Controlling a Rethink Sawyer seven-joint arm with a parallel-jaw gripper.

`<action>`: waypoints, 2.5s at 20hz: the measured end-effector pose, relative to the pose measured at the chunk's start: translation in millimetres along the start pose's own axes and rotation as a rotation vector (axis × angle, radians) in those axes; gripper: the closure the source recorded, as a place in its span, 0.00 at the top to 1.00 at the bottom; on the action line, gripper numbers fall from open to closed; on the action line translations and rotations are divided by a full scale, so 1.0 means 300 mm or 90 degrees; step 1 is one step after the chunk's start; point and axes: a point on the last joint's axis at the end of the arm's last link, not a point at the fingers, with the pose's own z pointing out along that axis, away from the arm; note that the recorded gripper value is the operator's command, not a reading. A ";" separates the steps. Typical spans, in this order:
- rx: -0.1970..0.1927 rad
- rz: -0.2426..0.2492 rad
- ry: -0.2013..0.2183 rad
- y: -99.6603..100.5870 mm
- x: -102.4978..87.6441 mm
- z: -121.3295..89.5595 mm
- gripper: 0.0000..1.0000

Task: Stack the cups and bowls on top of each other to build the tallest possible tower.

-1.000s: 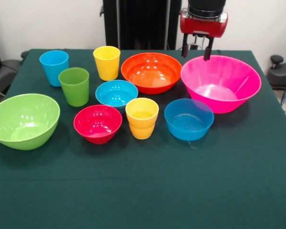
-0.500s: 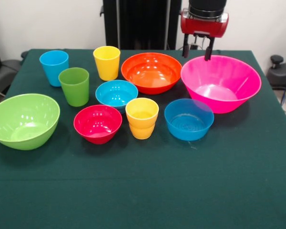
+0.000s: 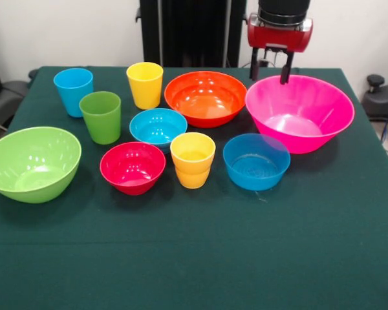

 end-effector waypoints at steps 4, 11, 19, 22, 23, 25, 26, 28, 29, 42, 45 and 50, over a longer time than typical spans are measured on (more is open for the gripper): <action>-0.002 -0.001 -0.007 0.004 -0.004 0.000 1.00; -0.006 -0.004 -0.004 0.017 0.002 0.017 1.00; -0.006 -0.006 0.008 0.022 0.019 0.045 1.00; -0.007 -0.006 0.010 0.022 0.021 0.049 1.00; -0.007 -0.006 0.010 0.022 0.020 0.049 1.00; -0.007 -0.005 0.010 0.020 0.019 0.049 1.00; -0.008 -0.005 0.010 0.019 0.018 0.049 1.00; -0.008 -0.003 0.010 0.016 0.016 0.049 1.00; -0.008 -0.002 0.010 0.015 0.015 0.049 1.00; -0.011 0.007 0.011 -0.005 0.001 0.050 1.00; -0.012 0.007 0.011 -0.004 0.000 0.050 1.00; -0.013 0.006 0.011 -0.001 0.001 0.050 1.00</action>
